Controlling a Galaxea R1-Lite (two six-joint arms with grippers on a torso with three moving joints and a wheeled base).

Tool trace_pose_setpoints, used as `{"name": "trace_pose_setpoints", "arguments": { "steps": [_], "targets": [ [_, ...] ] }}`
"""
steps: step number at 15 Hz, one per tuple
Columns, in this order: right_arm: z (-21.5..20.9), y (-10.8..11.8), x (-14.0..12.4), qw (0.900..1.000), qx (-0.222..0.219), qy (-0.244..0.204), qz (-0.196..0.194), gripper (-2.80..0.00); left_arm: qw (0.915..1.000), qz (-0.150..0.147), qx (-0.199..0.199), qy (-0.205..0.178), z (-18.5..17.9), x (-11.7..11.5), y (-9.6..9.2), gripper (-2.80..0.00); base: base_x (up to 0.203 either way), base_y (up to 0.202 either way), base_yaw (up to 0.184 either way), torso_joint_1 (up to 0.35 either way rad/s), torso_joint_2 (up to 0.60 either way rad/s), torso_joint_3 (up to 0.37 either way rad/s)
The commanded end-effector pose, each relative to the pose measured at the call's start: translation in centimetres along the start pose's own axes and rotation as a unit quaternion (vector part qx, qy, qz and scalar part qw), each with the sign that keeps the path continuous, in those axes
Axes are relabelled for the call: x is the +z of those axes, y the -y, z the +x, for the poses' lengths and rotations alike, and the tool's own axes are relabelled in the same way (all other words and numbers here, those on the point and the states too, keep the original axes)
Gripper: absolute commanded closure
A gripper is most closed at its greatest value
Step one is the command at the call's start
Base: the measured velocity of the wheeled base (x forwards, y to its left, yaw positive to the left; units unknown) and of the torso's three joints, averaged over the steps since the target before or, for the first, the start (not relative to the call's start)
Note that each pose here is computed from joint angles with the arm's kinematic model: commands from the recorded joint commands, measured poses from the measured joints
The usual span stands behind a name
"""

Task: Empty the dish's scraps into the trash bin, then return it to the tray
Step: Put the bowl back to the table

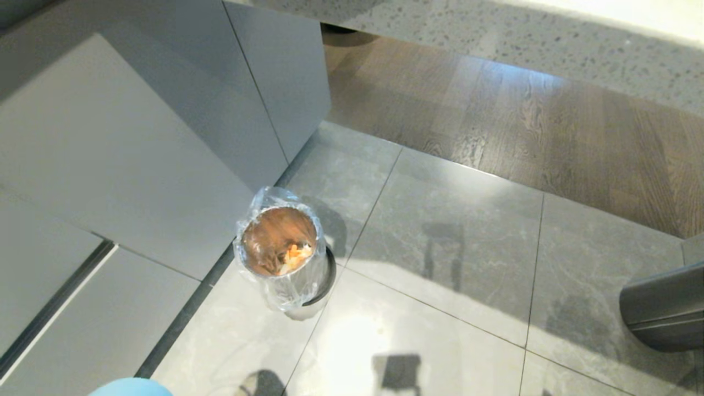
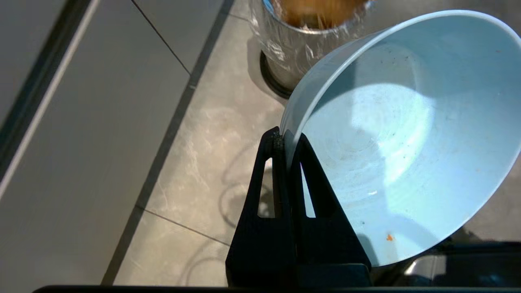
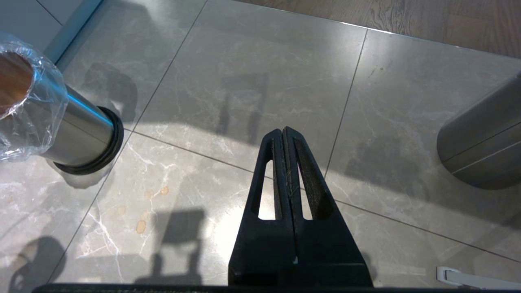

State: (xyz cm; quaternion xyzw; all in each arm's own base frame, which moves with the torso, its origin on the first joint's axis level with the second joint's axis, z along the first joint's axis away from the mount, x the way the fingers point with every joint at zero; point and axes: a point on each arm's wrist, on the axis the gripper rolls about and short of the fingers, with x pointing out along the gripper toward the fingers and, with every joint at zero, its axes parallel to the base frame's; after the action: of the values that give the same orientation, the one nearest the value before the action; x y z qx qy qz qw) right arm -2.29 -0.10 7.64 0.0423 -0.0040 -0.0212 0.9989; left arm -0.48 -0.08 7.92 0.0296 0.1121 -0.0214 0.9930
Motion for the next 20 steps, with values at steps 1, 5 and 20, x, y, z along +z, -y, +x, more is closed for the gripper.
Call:
{"name": "trace_pose_setpoints", "arguments": {
  "steps": [1, 5, 20],
  "targets": [
    [0.0, 0.0, 0.0, 1.0, 0.0, 0.001, 0.0, 0.0, 0.9992, 0.0, 0.009, 0.04, -0.6, -0.2, 0.0, 0.0, 0.0, 0.0, 0.0, 0.0, 0.0, 0.0],
    [0.0, 0.0, 0.0, 1.0, 0.0, 0.001, 0.0, 0.0, 0.9946, -0.033, 0.013, 0.098, -1.5, -0.6, 0.1, 0.0, 0.0, 0.0, 0.0, 0.0, 0.0, 0.0],
    [0.0, 0.0, 0.0, 1.0, 0.0, 0.001, 0.0, 0.0, 0.9925, -0.038, 0.017, 0.115, -1.7, -0.7, 0.1, 0.0, 0.0, 0.0, 0.0, 0.0, 0.0, 0.0]
  ]
}}
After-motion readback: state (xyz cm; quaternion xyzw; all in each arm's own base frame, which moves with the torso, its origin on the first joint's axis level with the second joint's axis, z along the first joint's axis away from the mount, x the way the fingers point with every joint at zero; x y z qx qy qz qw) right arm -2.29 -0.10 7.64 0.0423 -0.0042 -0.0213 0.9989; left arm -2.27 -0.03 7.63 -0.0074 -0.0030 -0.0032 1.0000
